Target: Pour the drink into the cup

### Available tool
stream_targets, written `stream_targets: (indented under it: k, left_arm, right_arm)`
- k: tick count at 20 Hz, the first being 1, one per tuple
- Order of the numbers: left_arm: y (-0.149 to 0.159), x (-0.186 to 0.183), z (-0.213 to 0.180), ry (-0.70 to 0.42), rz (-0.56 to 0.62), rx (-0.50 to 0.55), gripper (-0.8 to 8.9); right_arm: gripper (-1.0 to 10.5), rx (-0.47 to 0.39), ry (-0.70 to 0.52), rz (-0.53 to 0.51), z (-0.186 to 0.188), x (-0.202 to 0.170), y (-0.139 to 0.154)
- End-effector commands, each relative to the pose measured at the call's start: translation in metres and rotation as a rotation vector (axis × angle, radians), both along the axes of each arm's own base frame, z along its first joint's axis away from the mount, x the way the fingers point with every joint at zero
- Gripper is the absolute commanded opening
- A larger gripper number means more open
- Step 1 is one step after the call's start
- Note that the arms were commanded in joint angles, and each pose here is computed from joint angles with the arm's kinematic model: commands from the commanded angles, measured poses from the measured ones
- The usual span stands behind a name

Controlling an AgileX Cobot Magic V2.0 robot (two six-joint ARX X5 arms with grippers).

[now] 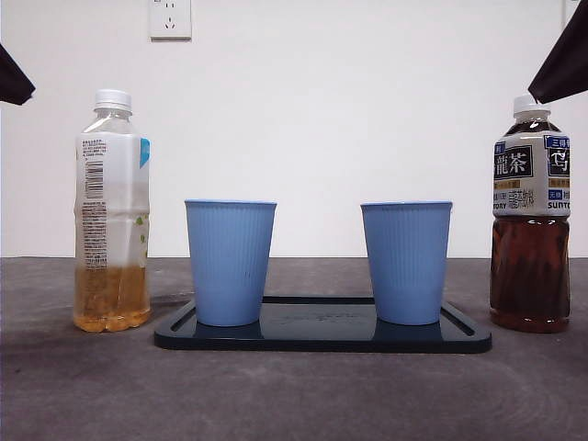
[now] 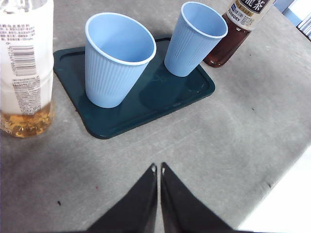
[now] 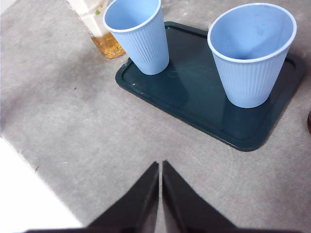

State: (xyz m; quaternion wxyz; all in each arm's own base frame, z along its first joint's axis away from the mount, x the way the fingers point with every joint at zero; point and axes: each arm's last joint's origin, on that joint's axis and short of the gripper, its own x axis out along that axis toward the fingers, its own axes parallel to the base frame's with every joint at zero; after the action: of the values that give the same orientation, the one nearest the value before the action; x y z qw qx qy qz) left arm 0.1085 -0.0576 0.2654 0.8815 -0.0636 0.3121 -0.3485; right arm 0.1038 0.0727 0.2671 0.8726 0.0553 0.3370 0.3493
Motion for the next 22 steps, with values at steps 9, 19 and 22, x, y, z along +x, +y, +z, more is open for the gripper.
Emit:
stream_targets:
  k: [9, 19, 22]
  left_arm:
    - [0.036, -0.011, 0.016, -0.634, 0.311, 0.14, 0.1]
    - [0.053, -0.012, -0.082, -0.588, 0.527, 0.218, 0.1]
    - [0.054, -0.011, -0.097, -0.564, 0.543, 0.233, 0.1]
  right_arm:
    - [0.1, 0.018, -0.015, 0.001, 0.006, 0.0, 0.001]
    - [0.1, 0.018, -0.015, 0.001, 0.006, 0.0, 0.001]
    - [0.1, 0.018, -0.015, 0.001, 0.006, 0.0, 0.001]
